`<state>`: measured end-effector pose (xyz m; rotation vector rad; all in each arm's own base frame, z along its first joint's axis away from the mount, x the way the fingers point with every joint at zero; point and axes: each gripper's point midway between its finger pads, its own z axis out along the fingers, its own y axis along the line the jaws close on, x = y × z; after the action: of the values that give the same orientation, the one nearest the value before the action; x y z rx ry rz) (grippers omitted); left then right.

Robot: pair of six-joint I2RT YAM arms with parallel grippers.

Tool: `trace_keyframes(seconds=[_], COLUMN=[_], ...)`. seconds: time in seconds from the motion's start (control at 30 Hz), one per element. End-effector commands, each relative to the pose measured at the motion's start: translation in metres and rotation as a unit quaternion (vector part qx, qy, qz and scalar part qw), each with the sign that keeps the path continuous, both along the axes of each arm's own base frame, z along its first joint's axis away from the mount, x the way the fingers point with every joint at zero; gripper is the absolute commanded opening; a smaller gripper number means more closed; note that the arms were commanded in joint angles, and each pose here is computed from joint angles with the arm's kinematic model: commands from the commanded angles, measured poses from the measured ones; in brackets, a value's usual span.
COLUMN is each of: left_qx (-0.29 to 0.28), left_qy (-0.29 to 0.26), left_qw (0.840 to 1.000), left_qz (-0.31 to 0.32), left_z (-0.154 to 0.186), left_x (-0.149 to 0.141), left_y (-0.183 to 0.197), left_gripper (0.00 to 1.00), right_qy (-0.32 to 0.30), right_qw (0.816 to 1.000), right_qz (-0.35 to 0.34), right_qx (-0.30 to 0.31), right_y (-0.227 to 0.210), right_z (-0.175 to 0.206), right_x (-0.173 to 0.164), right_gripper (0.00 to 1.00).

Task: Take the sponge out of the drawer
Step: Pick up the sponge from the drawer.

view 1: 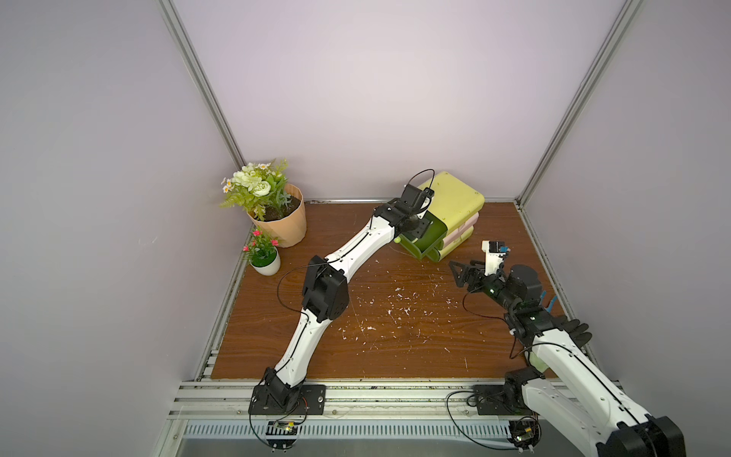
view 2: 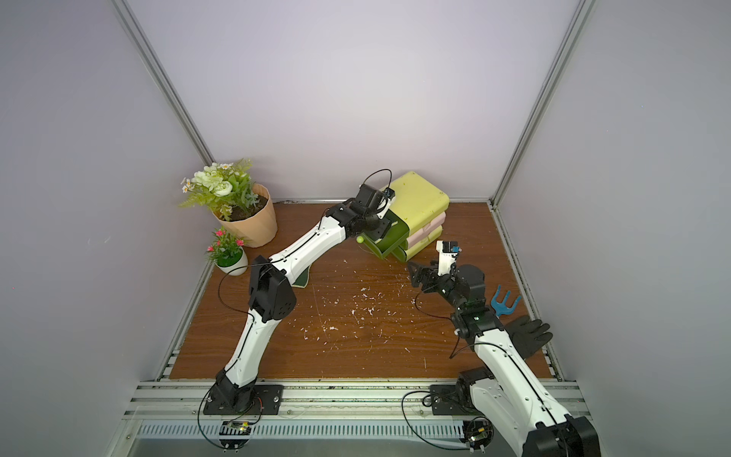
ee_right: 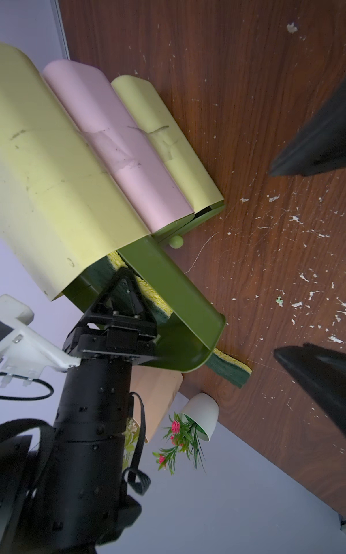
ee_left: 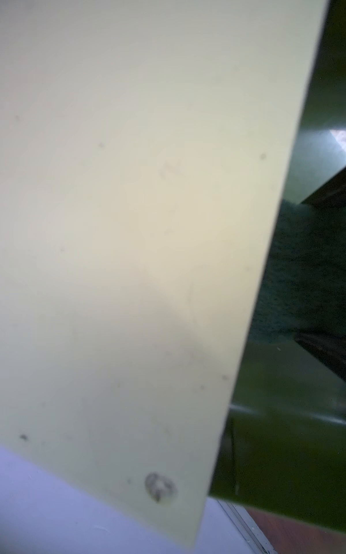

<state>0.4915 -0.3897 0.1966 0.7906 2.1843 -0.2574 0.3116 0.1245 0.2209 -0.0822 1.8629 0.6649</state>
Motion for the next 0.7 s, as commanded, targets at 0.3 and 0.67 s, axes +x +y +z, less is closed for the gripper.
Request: trace_keyframes(seconds=[0.3, 0.67], left_qx=[-0.029, -0.051], left_qy=[-0.044, -0.073], left_qw=[0.999, 0.996], left_qz=[0.006, 0.012], left_z=[0.05, 0.094], left_x=[0.001, -0.009], left_y=[0.001, 0.01], left_gripper=[0.54, 0.53], right_qy=[-0.025, -0.025], right_qw=[1.0, 1.0], right_qz=[0.011, 0.009], right_qx=[0.006, 0.003], right_y=[0.005, 0.004], right_z=[0.013, 0.013], right_x=[0.0, 0.001], right_gripper=[0.91, 0.91])
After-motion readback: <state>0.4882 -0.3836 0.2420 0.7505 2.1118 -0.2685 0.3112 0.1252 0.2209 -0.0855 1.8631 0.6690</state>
